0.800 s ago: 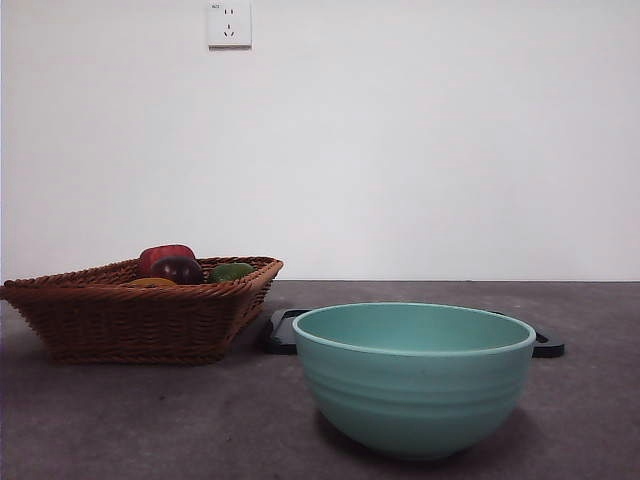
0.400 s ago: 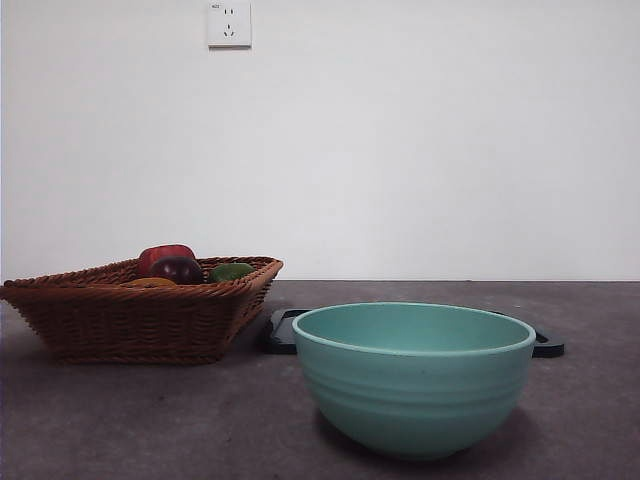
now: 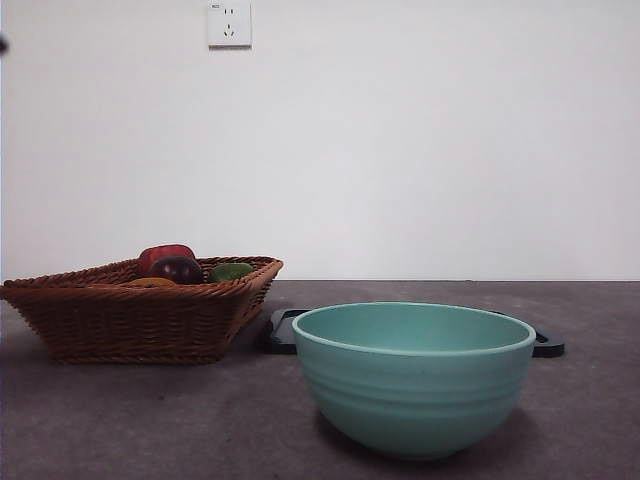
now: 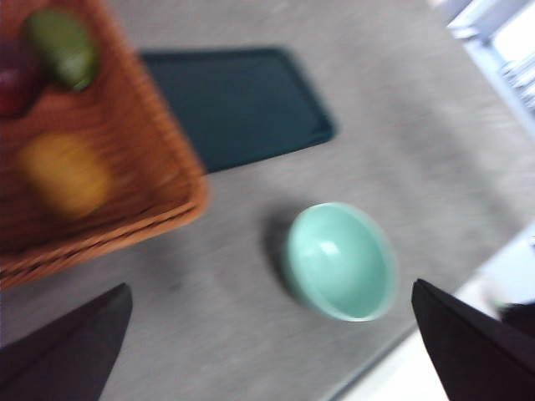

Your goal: Pick up the wifruite, put it on the bowl, pick up the plate, put it on desk

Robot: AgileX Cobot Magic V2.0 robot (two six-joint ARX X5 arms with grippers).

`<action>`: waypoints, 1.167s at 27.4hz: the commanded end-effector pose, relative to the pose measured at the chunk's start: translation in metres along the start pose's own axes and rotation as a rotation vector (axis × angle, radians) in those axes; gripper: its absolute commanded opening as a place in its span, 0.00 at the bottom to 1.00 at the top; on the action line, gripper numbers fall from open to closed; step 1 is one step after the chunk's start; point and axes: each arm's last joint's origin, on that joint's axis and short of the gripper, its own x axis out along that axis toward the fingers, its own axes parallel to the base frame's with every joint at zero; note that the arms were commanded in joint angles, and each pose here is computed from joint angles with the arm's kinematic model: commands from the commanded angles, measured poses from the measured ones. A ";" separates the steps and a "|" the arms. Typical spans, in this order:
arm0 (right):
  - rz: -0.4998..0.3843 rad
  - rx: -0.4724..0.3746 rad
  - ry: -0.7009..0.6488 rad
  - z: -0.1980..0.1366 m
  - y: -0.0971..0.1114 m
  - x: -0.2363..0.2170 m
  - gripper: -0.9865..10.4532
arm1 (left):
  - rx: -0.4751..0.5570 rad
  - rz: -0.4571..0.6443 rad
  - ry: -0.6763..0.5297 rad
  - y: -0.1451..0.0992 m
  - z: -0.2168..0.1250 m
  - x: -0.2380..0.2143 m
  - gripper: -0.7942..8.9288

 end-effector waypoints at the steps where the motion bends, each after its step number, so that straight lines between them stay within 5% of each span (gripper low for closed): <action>1: 0.007 -0.021 -0.024 0.005 0.003 -0.003 0.66 | -0.035 0.064 0.024 0.002 0.015 0.007 0.72; 15: 0.007 -0.020 -0.023 0.005 0.003 -0.003 0.66 | -0.143 0.300 0.322 0.033 0.075 0.085 0.72; 32: 0.007 -0.020 -0.023 0.005 0.003 -0.003 0.66 | -0.156 0.427 0.401 0.080 0.083 0.204 0.72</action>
